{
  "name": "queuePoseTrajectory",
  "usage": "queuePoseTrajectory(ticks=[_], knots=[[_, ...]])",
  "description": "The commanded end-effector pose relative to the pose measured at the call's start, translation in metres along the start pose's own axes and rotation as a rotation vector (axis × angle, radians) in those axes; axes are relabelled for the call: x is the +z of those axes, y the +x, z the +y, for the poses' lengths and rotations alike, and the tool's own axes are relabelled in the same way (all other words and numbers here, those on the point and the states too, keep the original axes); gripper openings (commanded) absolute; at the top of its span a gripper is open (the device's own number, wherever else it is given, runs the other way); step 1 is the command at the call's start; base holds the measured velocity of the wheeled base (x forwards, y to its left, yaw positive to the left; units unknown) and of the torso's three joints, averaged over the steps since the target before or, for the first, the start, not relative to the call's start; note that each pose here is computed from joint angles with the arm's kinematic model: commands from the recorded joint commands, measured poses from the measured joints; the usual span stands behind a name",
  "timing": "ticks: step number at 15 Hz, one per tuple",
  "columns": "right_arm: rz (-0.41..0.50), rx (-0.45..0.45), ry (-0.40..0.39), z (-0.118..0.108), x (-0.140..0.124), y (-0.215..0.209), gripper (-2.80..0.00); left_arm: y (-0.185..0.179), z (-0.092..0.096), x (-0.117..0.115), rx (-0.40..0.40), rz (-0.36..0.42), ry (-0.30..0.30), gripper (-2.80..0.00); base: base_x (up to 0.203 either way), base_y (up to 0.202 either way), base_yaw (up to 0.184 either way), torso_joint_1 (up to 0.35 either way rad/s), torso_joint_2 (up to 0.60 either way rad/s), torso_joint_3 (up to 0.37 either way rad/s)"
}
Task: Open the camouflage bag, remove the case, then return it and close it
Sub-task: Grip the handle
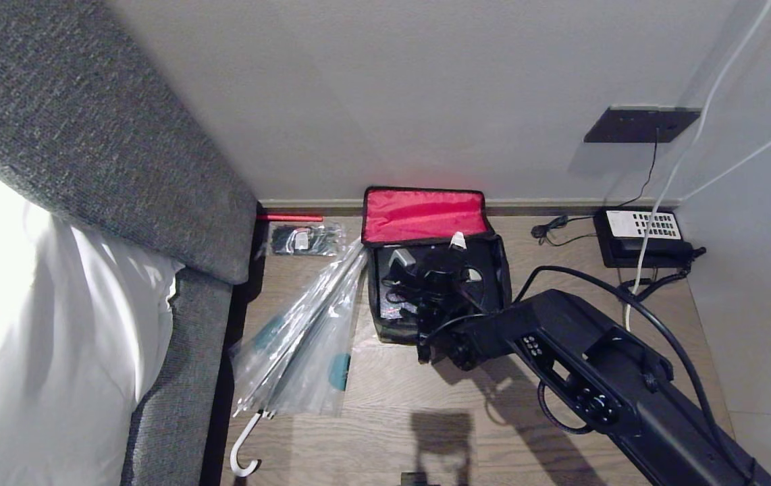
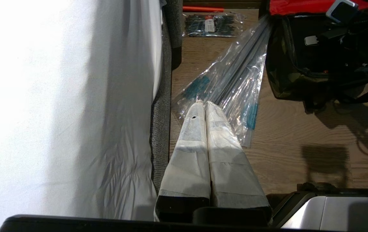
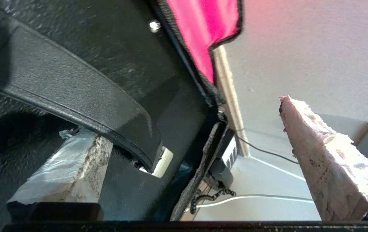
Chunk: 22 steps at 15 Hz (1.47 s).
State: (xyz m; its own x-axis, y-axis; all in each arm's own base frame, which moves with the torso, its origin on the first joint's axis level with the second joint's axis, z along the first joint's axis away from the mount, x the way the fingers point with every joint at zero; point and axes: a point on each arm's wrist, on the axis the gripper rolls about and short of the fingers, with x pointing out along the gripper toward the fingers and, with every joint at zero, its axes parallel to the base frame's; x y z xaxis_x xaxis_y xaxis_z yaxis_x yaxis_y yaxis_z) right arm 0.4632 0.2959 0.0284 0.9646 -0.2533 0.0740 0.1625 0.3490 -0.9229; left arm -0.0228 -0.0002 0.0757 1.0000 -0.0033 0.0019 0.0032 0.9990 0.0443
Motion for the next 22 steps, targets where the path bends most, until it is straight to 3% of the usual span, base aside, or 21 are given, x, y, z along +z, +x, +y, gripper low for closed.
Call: queuePoseTrajectory(ticks=[1,6,11,13,15,18,20,22], knots=[[-0.004,-0.019,0.004,0.001,-0.001,0.0,0.0,0.0,0.0,0.0,0.0,-0.001,0.0,-2.8,0.0,0.0,0.0,0.0,0.0,0.0],[-0.026,0.005,-0.028,0.022,-0.012,0.003,0.0,0.0,0.0,0.0,0.0,-0.001,0.0,-2.8,0.0,0.0,0.0,0.0,0.0,0.0],[-0.05,-0.04,0.012,0.011,-0.01,0.005,0.0,0.0,0.0,-0.001,0.0,0.0,0.0,-2.8,0.0,0.0,0.0,0.0,0.0,0.0],[-0.143,-0.025,-0.016,0.008,-0.012,0.01,0.0,0.0,0.0,-0.001,0.0,0.0,0.0,-2.8,0.0,0.0,0.0,0.0,0.0,0.0],[-0.317,-0.02,-0.083,0.008,-0.015,0.015,0.0,0.0,0.0,0.0,0.0,-0.001,0.0,-2.8,0.0,0.0,0.0,0.0,0.0,0.0],[-0.423,-0.079,-0.177,0.009,-0.018,0.015,0.0,0.0,0.0,0.0,0.0,-0.001,0.0,-2.8,0.0,0.0,0.0,0.0,0.0,0.0],[-0.413,-0.095,-0.241,0.011,-0.018,0.015,0.0,0.0,0.0,0.0,0.0,-0.001,0.0,-2.8,0.0,0.0,0.0,0.0,0.0,0.0],[-0.354,-0.095,-0.256,0.013,-0.02,0.015,0.0,0.0,0.0,0.0,0.0,-0.001,0.0,-2.8,0.0,0.0,0.0,0.0,0.0,0.0]])
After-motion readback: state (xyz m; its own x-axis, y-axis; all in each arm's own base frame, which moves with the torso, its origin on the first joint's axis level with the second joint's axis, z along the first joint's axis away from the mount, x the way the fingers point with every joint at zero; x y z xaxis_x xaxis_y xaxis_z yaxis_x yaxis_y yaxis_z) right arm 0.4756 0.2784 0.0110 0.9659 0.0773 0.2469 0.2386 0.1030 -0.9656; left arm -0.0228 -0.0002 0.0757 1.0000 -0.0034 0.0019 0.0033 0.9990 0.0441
